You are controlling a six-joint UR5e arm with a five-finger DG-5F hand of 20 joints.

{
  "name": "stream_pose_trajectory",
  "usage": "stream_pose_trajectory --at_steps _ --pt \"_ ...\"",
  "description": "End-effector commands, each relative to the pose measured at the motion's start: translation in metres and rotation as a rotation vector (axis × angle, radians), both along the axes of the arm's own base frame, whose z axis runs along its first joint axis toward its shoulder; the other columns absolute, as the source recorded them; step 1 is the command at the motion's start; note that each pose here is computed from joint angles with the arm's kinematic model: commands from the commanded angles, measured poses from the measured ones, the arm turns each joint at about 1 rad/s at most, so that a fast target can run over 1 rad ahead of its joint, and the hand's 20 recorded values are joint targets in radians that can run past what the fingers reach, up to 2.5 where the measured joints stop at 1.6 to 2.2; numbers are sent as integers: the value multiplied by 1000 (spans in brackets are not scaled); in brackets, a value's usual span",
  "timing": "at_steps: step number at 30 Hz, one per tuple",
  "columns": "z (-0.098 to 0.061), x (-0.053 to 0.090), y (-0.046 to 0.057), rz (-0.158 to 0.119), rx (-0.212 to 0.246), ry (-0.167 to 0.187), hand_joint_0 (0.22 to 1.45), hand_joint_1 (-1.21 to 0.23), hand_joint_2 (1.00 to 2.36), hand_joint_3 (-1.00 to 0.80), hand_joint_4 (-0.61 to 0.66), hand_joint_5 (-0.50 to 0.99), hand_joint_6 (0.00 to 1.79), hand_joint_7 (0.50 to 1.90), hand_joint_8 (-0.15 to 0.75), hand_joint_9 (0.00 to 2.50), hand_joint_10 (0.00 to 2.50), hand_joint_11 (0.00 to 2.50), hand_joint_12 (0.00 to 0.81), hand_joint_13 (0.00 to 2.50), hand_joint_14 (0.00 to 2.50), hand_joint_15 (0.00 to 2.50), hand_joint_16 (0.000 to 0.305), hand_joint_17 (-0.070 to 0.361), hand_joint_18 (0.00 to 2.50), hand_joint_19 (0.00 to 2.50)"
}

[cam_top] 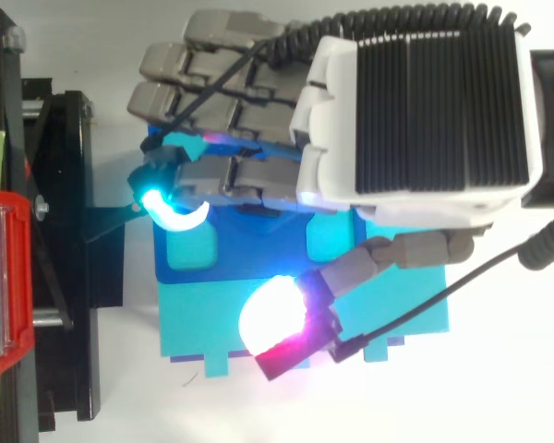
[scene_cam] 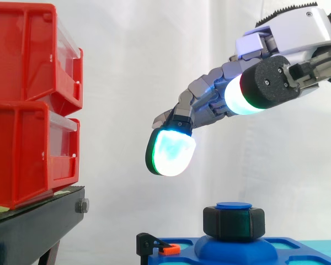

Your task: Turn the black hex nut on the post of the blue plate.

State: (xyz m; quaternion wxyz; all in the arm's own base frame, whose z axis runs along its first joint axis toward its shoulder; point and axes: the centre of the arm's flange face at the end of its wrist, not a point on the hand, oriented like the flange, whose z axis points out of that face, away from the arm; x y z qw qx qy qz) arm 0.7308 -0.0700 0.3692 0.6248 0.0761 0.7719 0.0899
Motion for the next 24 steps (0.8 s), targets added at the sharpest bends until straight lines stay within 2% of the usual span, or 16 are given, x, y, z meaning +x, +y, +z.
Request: stream_pose_trajectory --at_steps 1,6,11,15,24 --pt "-1 1 13 -4 4 4 445 -264 1000 -500 228 -180 502 709 218 147 0 0 355 0 0 0 62 139 0 0" --pt "-4 1 20 -10 -1 12 446 -263 1000 -500 231 -179 502 709 221 156 0 0 355 0 0 0 62 139 0 0" --pt "-19 -3 21 -31 -4 39 446 -262 1000 -500 233 -178 502 714 222 161 0 0 357 0 0 0 61 138 0 0" --pt "-21 -4 18 -62 3 46 447 -261 1000 -500 234 -178 502 717 224 164 0 0 356 0 0 0 61 138 0 0" --pt "-23 -8 6 -75 1 67 451 -257 1000 -500 233 -177 502 719 225 177 0 0 355 0 0 0 61 138 0 0"
